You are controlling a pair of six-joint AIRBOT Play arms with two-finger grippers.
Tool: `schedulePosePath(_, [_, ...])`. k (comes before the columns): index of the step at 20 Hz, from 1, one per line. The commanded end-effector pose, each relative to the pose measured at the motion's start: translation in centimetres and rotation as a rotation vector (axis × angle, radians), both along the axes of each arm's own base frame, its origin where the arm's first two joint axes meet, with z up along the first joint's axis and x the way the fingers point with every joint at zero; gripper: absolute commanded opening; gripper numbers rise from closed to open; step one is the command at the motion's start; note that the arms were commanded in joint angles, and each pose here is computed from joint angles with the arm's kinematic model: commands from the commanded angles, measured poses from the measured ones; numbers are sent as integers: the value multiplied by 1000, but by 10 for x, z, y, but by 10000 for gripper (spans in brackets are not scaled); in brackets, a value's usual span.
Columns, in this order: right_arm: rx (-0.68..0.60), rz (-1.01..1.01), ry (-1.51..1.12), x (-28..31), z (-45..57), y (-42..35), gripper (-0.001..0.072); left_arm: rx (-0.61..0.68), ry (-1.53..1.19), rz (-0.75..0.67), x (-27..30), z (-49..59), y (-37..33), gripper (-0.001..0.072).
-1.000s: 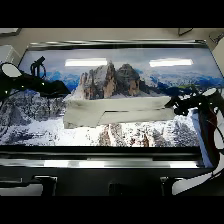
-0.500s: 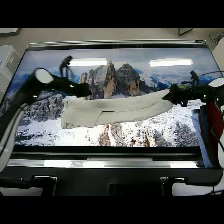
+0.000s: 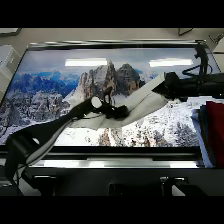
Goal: Fold the clothes and pants, and hang the long-sleeved shirts on hangers.
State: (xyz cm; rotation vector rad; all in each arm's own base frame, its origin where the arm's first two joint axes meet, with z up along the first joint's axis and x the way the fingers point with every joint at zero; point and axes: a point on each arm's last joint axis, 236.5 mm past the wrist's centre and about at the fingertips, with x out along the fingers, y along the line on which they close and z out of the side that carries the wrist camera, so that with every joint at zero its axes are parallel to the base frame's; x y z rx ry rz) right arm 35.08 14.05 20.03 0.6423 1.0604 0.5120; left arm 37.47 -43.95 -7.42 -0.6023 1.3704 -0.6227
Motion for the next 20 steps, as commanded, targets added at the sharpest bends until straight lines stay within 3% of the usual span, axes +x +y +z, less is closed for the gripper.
schedulePosePath(1, [29, 1, -46, -15, 25, 18, 40, -198, 183, 88, -51, -3, -82, 30])
schedulePosePath(6, [27, -5, -14, -6, 12, 17, 40, -284, 158, 223, -56, 2, -123, 28])
schedulePosePath(8, [30, -2, 25, 3, -2, 17, 40, -244, 58, 159, -33, -1, -102, 26])
schedulePosePath(13, [28, 113, 75, 26, -54, 81, 41, -32, -186, 90, 74, 41, 49, 25])
schedulePosePath(16, [47, 146, 108, 42, -103, 146, 42, 83, -367, 168, 124, 120, 167, 25])
schedulePosePath(20, [114, 119, 236, 50, -186, 220, 43, 145, -592, 329, 127, 247, 287, 26])
